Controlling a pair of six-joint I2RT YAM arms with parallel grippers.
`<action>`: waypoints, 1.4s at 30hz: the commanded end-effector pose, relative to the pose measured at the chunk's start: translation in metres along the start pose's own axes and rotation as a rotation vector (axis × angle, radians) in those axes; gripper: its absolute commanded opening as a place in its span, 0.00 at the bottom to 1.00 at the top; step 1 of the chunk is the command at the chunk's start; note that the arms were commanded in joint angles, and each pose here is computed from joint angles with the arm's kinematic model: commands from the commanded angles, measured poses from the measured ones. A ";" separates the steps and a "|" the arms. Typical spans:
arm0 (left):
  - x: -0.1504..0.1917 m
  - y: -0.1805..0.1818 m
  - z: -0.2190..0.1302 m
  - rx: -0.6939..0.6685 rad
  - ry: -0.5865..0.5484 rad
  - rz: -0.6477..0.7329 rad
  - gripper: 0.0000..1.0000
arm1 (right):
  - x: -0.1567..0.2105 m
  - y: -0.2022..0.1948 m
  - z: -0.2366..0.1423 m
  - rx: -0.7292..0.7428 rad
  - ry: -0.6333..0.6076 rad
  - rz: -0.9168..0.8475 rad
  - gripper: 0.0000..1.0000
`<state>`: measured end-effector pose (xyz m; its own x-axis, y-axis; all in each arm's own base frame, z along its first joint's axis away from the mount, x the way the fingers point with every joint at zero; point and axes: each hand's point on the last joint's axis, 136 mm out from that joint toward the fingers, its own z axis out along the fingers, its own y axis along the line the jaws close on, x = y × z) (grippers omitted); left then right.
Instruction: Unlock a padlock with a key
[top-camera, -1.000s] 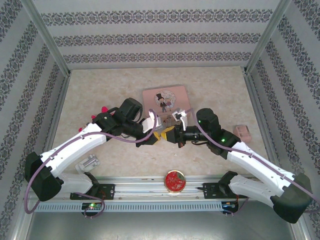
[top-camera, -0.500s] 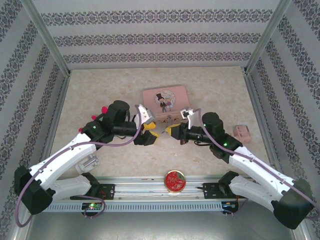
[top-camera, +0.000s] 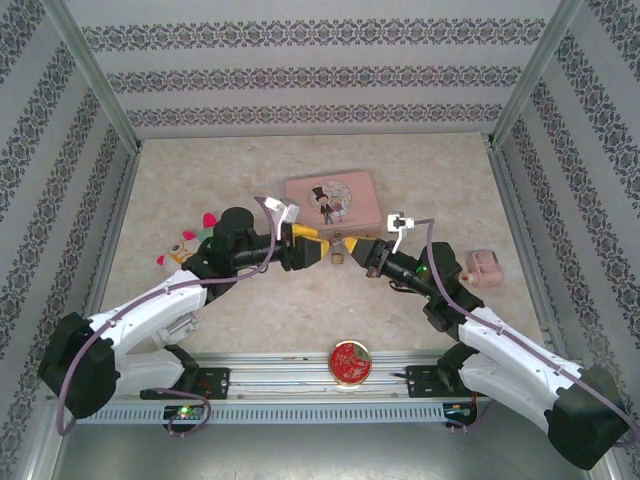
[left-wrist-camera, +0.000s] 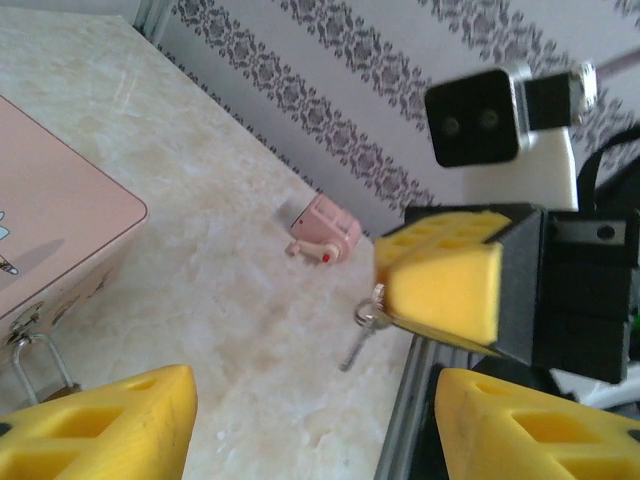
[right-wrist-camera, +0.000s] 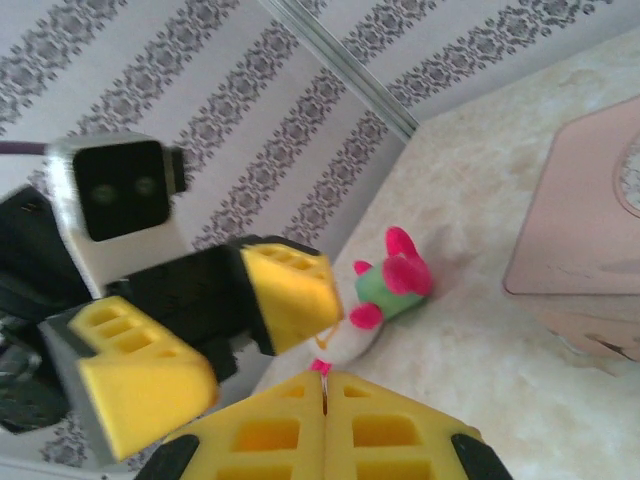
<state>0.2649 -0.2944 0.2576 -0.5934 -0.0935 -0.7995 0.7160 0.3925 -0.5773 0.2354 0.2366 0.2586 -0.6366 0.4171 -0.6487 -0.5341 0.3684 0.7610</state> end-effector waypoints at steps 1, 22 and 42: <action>-0.028 -0.014 -0.001 0.118 -0.106 -0.078 0.63 | -0.017 0.018 0.001 -0.078 -0.063 0.025 0.00; -0.021 -0.014 0.006 0.211 -0.075 -0.129 0.40 | -0.028 0.030 0.018 -0.177 -0.085 0.068 0.00; -0.021 -0.014 -0.002 0.211 -0.070 -0.101 0.00 | -0.021 0.022 0.025 -0.181 -0.064 0.097 0.00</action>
<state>0.2691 -0.3036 0.2711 -0.6925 -0.1769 -0.6994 0.6740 0.1870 -0.7147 0.2528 0.2567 0.2703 -0.6841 0.4849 -0.5448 -0.5174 0.2038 0.8311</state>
